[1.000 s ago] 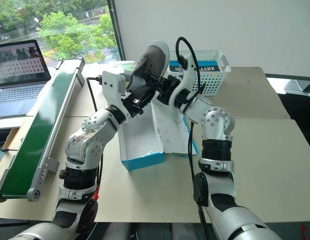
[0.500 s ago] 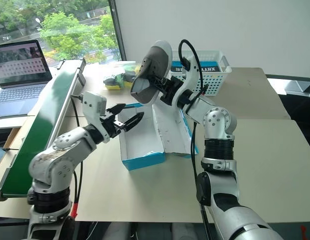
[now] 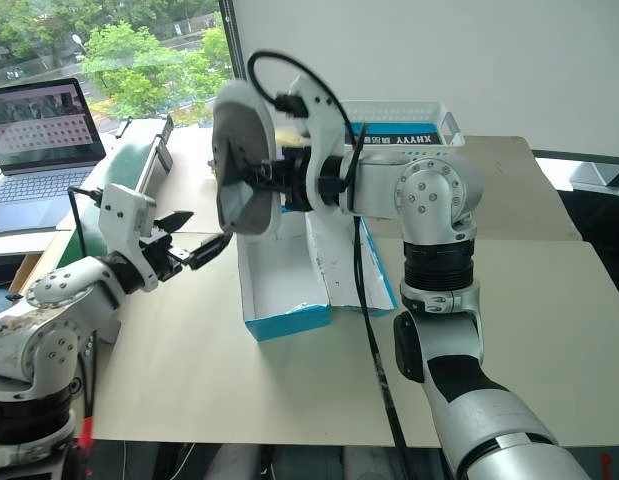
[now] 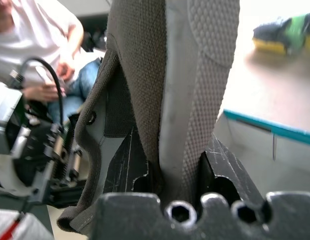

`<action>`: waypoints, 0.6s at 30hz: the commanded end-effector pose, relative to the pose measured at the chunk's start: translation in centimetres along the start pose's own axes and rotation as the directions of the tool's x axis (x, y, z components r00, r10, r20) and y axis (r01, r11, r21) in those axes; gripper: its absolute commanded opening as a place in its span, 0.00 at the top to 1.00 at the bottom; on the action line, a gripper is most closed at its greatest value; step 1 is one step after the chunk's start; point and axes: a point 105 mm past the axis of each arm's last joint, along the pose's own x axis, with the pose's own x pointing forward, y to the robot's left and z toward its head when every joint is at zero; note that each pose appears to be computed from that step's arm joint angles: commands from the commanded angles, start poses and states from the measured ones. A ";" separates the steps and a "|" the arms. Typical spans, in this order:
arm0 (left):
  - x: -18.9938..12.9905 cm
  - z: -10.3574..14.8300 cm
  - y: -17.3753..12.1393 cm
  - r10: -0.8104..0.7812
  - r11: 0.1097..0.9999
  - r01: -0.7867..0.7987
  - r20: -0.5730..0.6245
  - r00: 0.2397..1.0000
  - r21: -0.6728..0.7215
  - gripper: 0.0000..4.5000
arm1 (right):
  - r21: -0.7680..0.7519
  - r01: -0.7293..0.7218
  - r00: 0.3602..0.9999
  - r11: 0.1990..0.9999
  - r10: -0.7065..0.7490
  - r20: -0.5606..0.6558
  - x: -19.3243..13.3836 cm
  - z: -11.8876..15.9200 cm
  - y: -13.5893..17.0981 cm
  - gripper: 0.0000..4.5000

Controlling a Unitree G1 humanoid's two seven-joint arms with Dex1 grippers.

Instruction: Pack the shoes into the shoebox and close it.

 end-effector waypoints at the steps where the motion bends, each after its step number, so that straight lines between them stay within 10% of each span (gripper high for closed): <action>1: -0.5 1.1 -1.8 -0.104 0.991 0.103 0.008 0.995 0.086 0.00 | -0.033 0.086 0.996 0.996 -0.087 -0.035 0.3 -0.4 -0.5 0.87; 18: -1.3 1.3 -2.8 -0.204 0.965 0.213 -0.072 0.976 0.152 0.00 | -0.109 0.273 0.921 0.956 -0.292 -0.257 3.2 -7.7 -4.4 0.87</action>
